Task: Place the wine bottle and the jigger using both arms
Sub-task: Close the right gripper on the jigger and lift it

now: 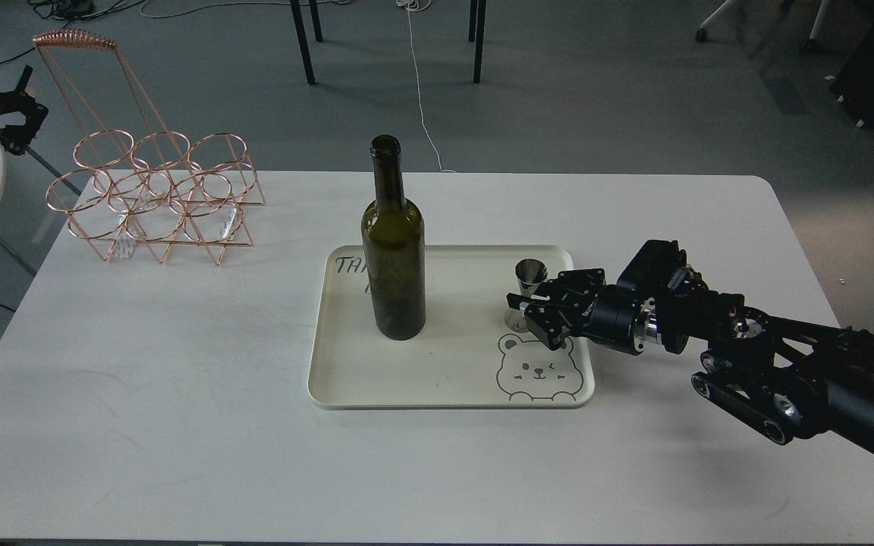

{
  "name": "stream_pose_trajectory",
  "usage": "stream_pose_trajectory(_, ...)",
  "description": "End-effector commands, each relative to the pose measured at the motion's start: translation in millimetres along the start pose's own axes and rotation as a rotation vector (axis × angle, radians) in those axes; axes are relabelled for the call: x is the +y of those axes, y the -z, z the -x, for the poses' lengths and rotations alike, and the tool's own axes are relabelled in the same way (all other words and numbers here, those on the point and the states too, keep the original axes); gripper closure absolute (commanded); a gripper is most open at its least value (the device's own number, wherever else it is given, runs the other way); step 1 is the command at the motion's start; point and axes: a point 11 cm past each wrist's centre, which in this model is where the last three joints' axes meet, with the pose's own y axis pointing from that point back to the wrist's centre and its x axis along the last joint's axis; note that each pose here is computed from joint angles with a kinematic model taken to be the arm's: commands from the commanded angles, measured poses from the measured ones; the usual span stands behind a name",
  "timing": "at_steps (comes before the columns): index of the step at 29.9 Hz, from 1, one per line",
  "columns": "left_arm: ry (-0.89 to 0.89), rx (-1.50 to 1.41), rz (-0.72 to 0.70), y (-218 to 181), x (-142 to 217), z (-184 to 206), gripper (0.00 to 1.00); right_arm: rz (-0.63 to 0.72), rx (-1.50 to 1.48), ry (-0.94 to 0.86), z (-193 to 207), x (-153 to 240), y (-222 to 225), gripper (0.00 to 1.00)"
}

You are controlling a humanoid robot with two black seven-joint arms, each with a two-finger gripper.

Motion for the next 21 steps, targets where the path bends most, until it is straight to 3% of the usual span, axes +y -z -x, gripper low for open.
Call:
stream_pose_trajectory(1, -0.001, -0.002, 0.002, -1.3, 0.2, -0.3, 0.01, 0.003, 0.011, 0.009, 0.3, 0.0, -1.9, 0.88)
stream_pose_trajectory(5, -0.001, -0.002, 0.002, -1.3, 0.2, -0.3, 0.01, -0.003, 0.022, -0.011, -8.0, -1.6, -1.6, 0.97)
stream_pose_trajectory(10, 0.0, -0.003, 0.002, -2.3, 0.0, 0.1, 0.01, 0.023, 0.049, -0.079, -24.3, 8.0, -12.9, 0.99)
stream_pose_trajectory(17, 0.001, -0.005, 0.001, -3.4, 0.1, 0.2, 0.01, 0.174, 0.06, -0.177, -42.8, 66.1, -61.9, 0.99)
stream_pose_trajectory(21, 0.004, -0.006, 0.001, -3.9, -0.4, 1.5, 0.01, 0.272, -0.018, -0.214, -23.8, 100.7, -81.6, 0.99)
